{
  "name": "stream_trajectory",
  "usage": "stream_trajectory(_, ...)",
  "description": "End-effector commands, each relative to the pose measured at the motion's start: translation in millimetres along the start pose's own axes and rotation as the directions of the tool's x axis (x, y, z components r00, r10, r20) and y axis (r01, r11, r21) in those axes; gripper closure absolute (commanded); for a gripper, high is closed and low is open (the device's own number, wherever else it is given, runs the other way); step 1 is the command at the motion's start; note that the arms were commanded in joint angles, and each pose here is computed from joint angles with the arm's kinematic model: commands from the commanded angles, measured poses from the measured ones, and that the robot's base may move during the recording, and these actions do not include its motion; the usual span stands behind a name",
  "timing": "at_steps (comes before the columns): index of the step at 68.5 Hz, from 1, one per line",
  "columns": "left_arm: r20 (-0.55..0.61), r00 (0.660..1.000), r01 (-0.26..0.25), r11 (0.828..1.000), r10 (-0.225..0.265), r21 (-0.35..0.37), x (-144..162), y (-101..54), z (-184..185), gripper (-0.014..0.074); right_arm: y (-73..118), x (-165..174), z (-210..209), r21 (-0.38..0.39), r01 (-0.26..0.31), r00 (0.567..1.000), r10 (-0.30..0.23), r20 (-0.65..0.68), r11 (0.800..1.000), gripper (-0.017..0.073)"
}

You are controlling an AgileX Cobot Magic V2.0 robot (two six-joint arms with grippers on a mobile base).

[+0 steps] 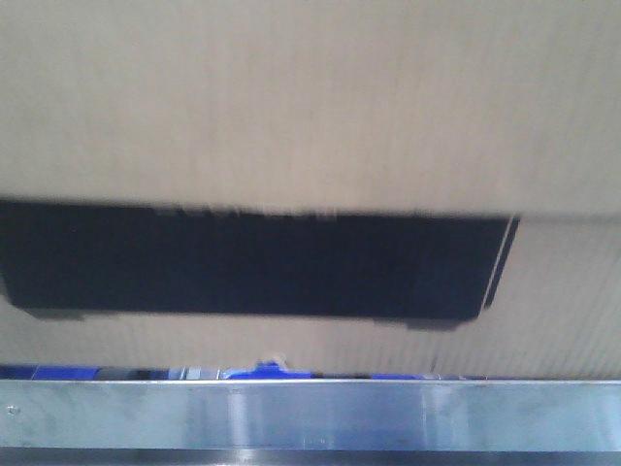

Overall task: Grab box from left shelf to table start
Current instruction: 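Lift the box with both grippers and pull it off the shelf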

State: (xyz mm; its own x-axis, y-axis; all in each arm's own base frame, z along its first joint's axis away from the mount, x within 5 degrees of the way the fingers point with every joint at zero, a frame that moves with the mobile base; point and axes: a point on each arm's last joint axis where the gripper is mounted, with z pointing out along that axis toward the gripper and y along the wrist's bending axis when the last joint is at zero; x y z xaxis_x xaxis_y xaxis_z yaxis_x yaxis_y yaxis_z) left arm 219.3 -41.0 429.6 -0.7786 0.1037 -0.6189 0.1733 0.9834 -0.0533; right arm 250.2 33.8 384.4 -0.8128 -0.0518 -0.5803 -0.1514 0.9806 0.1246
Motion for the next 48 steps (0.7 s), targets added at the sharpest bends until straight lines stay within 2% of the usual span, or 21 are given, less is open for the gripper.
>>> stream_trajectory(1, 0.202, 0.979, 0.015, 0.998, -0.028, 0.063, 3.1, -7.1, -49.3, 0.0685, 4.4, -3.2, -41.6, 0.009, 0.028, 0.983, -0.029, 0.182, 1.000, 0.0502)
stream_trajectory(6, 0.242, 0.969, 0.026, 0.997, -0.042, 0.068, 12.8, -7.7, -67.5, 0.0685, 7.0, 2.8, -55.5, 0.002, 0.031, 0.977, -0.031, 0.209, 1.000, 0.0502)
stream_trajectory(18, 0.315, 0.948, 0.017, 0.998, -0.036, 0.064, 40.2, -7.6, -96.1, 0.0685, 11.2, 26.4, -77.2, -0.012, 0.035, 0.969, -0.031, 0.247, 0.999, 0.0502)
stream_trajectory(37, 0.319, 0.947, 0.017, 0.998, -0.034, 0.056, 90.7, -5.6, -96.2, 0.0685, 12.9, 84.2, -86.6, -0.025, 0.032, 0.960, -0.023, 0.278, 0.999, 0.0502)
stream_trajectory(48, 0.373, 0.927, 0.014, 0.998, -0.035, 0.058, 115.7, -5.1, -101.9, 0.0685, 15.8, 113.0, -102.2, -0.037, 0.039, 0.934, -0.023, 0.355, 0.999, 0.0502)
